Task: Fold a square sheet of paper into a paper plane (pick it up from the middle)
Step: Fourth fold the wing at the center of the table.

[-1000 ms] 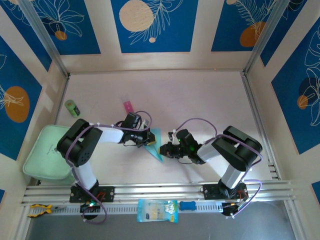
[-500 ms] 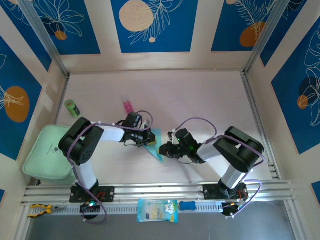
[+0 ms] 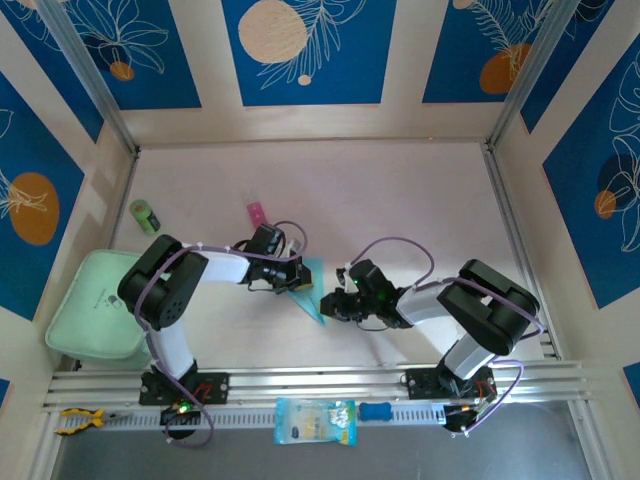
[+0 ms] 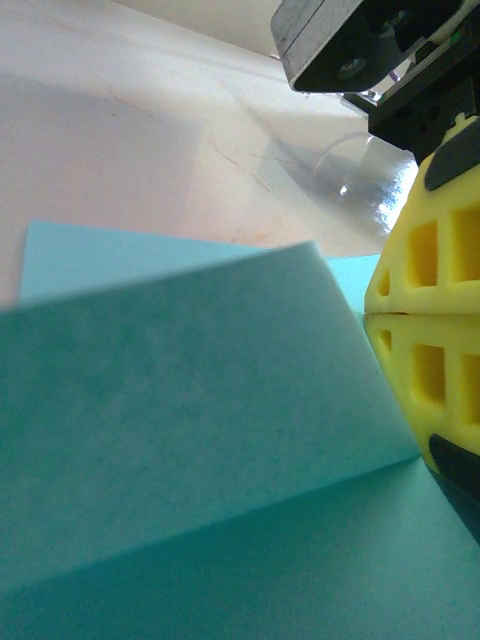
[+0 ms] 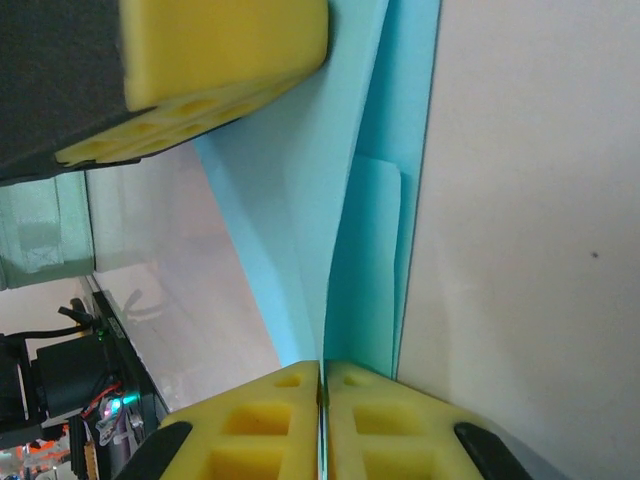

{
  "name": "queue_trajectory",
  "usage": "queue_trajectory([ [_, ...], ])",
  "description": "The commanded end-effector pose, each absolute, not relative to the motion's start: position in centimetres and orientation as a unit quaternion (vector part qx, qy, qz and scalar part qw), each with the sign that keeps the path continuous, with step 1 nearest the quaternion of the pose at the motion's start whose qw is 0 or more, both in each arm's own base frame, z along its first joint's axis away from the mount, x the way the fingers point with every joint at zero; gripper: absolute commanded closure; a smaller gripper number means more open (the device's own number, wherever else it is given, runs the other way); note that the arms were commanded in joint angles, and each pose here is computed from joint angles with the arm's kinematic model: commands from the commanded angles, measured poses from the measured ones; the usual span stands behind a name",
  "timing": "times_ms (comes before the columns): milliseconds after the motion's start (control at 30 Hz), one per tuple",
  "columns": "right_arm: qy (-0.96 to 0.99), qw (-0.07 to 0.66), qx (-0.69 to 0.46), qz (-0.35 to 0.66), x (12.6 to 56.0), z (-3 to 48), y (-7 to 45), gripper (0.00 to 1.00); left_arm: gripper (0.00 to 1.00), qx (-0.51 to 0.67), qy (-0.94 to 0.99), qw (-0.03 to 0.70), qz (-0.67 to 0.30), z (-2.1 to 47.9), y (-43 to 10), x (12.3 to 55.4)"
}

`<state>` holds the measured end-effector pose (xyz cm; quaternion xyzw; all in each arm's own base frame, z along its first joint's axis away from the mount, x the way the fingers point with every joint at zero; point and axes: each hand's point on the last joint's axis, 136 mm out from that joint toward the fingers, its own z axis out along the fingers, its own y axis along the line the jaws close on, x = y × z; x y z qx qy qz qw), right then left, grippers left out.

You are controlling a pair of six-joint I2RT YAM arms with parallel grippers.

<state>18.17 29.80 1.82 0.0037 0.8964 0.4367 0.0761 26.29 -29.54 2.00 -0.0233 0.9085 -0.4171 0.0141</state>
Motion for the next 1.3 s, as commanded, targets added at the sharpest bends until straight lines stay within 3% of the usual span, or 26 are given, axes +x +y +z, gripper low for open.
queue_trajectory([
  [0, 0.916, 0.022, 0.013, 0.399, 15.4, -0.6, 28.5, 0.91, 0.97, -0.025, 0.918, -0.008, -0.395, 0.5, -29.1, 25.3],
  [400, 0.922, 0.007, 0.033, 0.386, 14.3, -1.9, 27.5, 0.94, 0.96, -0.023, 0.916, -0.009, -0.401, 0.7, -29.2, 25.3],
  [633, 0.920, 0.004, 0.039, 0.390, 14.3, -2.2, 27.5, 0.96, 0.89, -0.012, 0.907, 0.006, -0.421, 2.1, -29.7, 25.6],
  [1267, 0.921, 0.003, 0.044, 0.387, 14.2, -2.2, 27.3, 0.96, 0.92, -0.003, 0.910, -0.029, -0.414, 0.5, -30.4, 24.6],
])
